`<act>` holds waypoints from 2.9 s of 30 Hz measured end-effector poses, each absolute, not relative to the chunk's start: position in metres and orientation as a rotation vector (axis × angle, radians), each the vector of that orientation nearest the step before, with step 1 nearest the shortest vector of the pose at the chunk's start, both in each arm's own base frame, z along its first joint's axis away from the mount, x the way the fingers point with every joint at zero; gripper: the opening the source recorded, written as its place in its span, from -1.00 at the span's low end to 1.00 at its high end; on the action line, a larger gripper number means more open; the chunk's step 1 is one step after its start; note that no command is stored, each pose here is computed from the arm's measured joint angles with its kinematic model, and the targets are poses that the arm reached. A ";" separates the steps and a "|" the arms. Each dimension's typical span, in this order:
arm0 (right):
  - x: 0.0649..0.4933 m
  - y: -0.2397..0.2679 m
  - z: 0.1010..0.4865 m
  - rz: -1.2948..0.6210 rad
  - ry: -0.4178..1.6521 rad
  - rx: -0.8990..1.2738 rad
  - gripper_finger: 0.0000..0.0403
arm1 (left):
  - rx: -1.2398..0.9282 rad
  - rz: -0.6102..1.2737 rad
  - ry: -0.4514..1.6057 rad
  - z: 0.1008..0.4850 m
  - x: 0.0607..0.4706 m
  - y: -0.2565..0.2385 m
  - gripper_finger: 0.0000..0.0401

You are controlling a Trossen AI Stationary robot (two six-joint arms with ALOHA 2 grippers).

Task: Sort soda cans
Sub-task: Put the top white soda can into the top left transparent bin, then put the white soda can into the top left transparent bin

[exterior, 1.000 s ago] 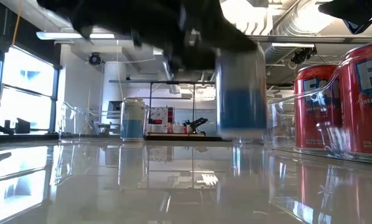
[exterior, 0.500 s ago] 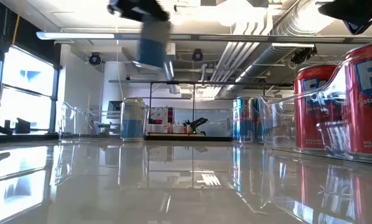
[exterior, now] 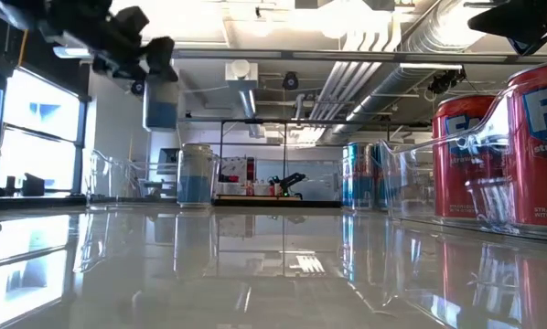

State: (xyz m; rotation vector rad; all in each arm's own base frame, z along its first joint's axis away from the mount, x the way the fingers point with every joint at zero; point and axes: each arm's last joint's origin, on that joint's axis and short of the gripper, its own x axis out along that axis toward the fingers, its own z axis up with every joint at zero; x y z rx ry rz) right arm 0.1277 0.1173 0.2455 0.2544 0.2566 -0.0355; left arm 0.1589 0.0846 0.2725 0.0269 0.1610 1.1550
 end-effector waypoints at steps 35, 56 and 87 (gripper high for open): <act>0.129 0.116 0.246 -0.051 0.252 0.276 0.74 | -0.182 1.289 0.263 0.151 0.175 0.174 0.42; 0.129 0.116 0.246 -0.051 0.252 0.276 0.74 | -0.209 1.219 0.219 0.161 0.167 0.179 0.70; 0.170 0.192 0.305 -0.049 1.139 0.256 0.74 | -0.015 0.698 0.068 0.220 0.205 -0.018 0.63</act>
